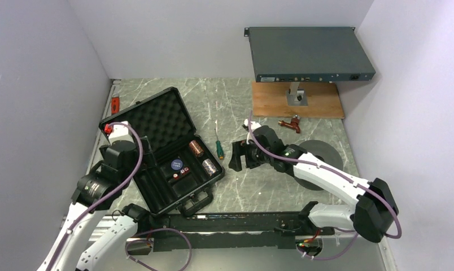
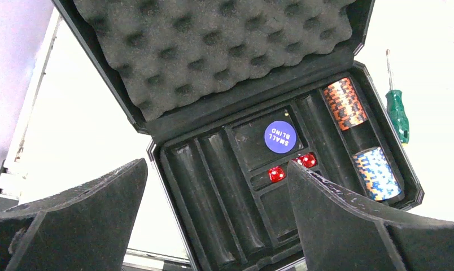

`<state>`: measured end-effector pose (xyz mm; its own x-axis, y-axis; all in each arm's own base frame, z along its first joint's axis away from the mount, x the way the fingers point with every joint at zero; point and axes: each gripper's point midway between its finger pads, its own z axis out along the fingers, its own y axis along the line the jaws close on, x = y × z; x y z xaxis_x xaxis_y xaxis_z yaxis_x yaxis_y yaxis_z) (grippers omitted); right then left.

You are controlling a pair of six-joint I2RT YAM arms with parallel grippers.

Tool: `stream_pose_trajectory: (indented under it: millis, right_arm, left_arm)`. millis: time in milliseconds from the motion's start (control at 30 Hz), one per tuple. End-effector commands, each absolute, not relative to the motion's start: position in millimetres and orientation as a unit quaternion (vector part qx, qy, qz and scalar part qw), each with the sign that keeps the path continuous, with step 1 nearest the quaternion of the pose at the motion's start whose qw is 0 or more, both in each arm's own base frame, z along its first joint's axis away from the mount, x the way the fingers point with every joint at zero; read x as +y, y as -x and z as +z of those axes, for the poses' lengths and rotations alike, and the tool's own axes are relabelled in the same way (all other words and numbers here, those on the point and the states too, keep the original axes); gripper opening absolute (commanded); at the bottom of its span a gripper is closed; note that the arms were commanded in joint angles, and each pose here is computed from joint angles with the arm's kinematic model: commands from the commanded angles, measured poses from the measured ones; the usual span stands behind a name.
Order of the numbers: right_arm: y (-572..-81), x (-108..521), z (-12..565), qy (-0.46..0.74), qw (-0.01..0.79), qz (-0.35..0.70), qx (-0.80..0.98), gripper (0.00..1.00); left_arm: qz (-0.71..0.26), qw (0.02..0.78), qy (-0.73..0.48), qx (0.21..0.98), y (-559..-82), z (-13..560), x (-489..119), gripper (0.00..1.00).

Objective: Pack up texas hold em set

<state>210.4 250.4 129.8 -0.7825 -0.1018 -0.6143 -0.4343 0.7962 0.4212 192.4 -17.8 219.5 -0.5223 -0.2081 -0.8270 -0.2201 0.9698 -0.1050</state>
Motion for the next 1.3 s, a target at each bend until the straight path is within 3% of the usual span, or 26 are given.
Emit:
stream_pose_trajectory:
  millis: [0,267,567,833,967,1167,1267]
  right_arm:
    - [-228,279,145,0.162,0.323,0.296,0.884,0.82]
    - [-244,305,129,0.184,0.306,0.279,0.892,0.67]
    - [-249,325,100,0.209,0.274,0.250,0.905,0.59]
    - [-256,342,78,0.225,0.257,0.217,0.915,0.50]
    - [-263,335,67,0.203,0.255,0.177,0.928,0.38]
    - [-263,332,57,0.200,0.246,0.167,0.934,0.35]
    - [-262,332,52,0.201,0.240,0.165,0.935,0.26]
  left_arm:
    - [-0.003,0.501,0.098,0.860,-187,232,-16,1.00]
    - [-0.034,0.549,0.069,0.832,-183,243,-20,1.00]
    - [-0.048,0.593,0.063,0.801,-182,239,-19,1.00]
    - [-0.041,0.590,0.050,0.805,-186,235,-20,1.00]
    - [-0.042,0.591,0.049,0.804,-185,235,-21,1.00]
    - [-0.041,0.590,0.046,0.805,-187,233,-21,1.00]
    - [-0.040,0.588,0.046,0.806,-187,233,-21,1.00]
